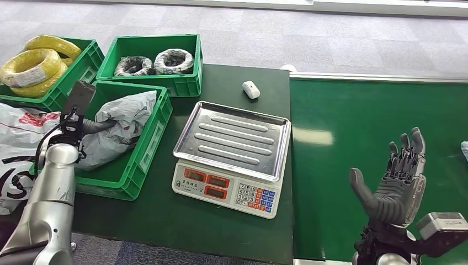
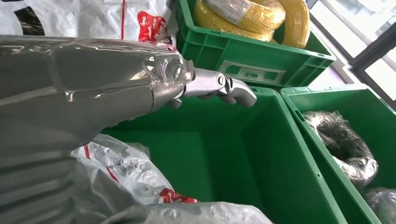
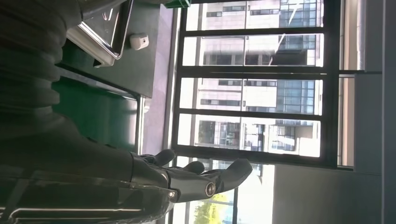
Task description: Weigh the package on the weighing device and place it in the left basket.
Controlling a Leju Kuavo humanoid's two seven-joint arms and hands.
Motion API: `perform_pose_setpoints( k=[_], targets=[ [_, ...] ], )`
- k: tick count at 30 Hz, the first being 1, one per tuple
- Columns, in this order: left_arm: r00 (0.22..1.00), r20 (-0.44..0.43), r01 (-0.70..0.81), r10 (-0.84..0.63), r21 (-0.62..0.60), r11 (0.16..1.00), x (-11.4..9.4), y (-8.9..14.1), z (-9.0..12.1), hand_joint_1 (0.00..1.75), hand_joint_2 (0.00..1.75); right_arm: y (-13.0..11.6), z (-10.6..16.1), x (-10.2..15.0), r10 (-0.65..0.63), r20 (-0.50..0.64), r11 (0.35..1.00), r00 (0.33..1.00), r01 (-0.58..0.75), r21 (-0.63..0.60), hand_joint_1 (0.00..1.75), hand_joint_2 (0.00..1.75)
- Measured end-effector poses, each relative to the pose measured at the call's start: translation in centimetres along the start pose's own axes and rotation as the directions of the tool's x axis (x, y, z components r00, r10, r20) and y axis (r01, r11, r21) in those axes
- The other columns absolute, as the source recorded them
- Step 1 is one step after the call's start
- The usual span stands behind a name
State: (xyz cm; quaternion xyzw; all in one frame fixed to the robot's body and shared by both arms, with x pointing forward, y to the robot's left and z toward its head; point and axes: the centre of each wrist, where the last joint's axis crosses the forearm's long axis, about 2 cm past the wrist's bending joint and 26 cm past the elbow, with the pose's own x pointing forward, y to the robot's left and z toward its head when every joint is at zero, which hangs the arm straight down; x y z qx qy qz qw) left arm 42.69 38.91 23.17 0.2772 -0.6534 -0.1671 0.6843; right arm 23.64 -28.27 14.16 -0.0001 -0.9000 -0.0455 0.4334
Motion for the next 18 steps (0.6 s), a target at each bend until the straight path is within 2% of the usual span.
perform_pose_setpoints(
  k=[5,10,13,17,18],
  targets=[
    [0.993,0.047,-0.109,0.110,-0.012,0.994,-0.3,1.7,0.0,0.00,0.00,-0.8,0.3,-0.2,0.007,-0.013,1.000,1.000,-0.007,-0.011,0.00,1.75],
    [0.933,0.237,-0.286,0.271,0.029,0.958,-1.2,2.4,1.9,0.00,0.00,-1.5,1.2,-0.2,0.016,-0.039,1.000,0.999,-0.016,-0.012,0.00,1.75],
    [0.915,0.289,-0.307,0.282,0.046,0.950,-1.6,2.4,3.2,0.00,0.00,-1.8,1.7,-0.2,0.021,-0.052,1.000,0.998,-0.022,-0.010,0.00,1.75],
    [0.897,0.330,-0.327,0.295,0.044,0.944,-1.6,2.4,4.3,0.00,1.75,-1.9,1.9,-0.2,0.026,-0.057,1.000,0.998,-0.026,-0.008,0.00,1.75],
    [0.892,0.338,-0.332,0.299,0.041,0.943,-1.5,2.4,4.4,0.00,1.75,-2.0,1.9,-0.2,0.026,-0.056,1.000,0.998,-0.027,-0.008,0.00,1.75]
  ],
)
